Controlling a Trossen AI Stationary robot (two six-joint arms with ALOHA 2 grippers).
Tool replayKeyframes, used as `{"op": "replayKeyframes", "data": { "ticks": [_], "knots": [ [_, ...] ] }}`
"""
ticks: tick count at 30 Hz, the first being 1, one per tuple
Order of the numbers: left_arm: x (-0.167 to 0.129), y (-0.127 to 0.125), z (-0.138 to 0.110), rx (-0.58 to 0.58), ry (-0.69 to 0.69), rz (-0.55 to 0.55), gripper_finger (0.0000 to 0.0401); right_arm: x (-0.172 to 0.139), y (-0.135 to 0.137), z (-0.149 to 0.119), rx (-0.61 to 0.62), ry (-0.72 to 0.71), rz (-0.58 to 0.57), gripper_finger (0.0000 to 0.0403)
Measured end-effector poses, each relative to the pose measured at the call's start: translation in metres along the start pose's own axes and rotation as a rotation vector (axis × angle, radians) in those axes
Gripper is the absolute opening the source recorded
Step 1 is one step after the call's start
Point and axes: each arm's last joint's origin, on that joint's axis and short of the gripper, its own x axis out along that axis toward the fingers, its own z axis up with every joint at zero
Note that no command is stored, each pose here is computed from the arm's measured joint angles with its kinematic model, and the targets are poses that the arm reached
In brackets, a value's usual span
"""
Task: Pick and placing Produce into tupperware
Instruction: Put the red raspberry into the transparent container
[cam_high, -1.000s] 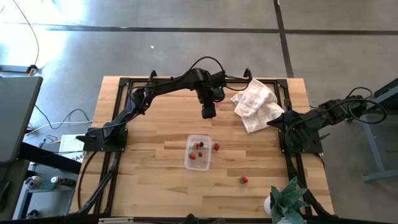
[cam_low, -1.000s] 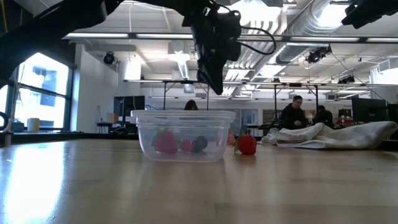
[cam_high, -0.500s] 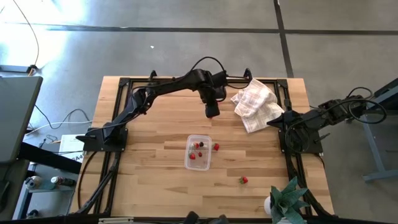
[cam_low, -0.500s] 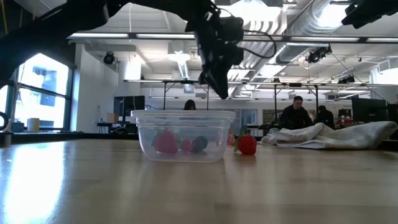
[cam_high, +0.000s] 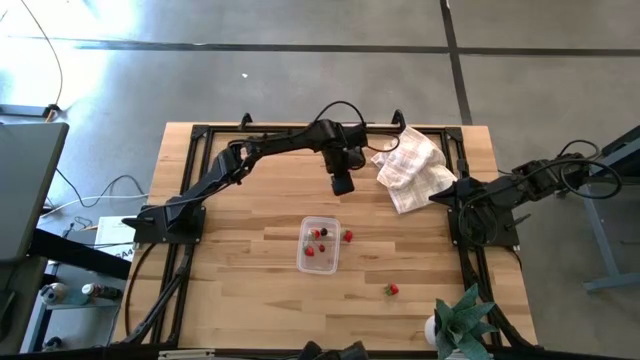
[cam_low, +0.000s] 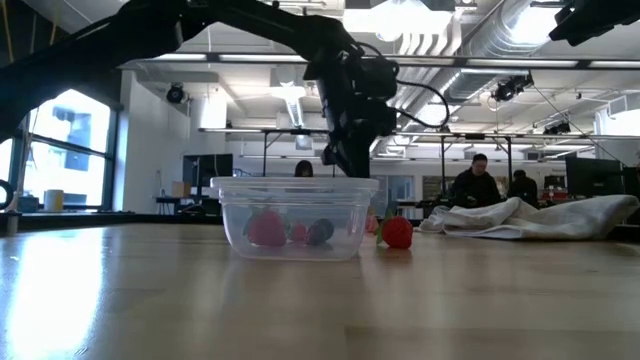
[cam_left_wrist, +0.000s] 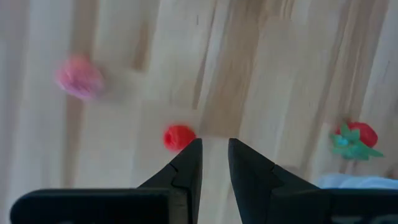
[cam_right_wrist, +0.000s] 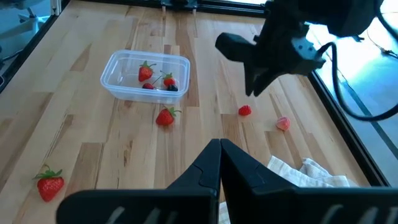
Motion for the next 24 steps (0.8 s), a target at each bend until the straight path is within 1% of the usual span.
{"op": "replayKeyframes", "data": {
  "ticks": [3, 5, 12, 15, 19, 22, 24],
  "knots": [
    [0.0, 0.001, 0.0, 0.072, 0.001, 0.024, 0.0073, 0.0, 0.0, 0.0, 0.0, 0.0, 0.0, 0.0],
    [0.001, 0.002, 0.0, 0.101, 0.01, 0.034, 0.0087, 0.0, 0.0, 0.0, 0.0, 0.0, 0.0, 0.0],
    [0.0, 0.003, -0.001, 0.133, 0.025, 0.1, 0.0167, 0.0, 0.0, 0.0, 0.0, 0.0, 0.0, 0.0],
    [0.0, 0.003, -0.001, 0.197, 0.032, 0.097, 0.0188, 0.0, 0.0, 0.0, 0.0, 0.0, 0.0, 0.0],
    [0.005, 0.0, 0.0, 0.263, 0.036, 0.094, 0.0193, 0.0, 0.0, 0.0, 0.0, 0.0, 0.0, 0.0],
    [0.014, 0.001, -0.002, 0.264, 0.064, 0.061, 0.0185, 0.0, 0.0, 0.0, 0.0, 0.0, 0.0, 0.0],
    [0.021, 0.001, -0.001, 0.266, 0.053, 0.04, 0.0179, 0.0, 0.0, 0.0, 0.0, 0.0, 0.0, 0.0]
  ]
}}
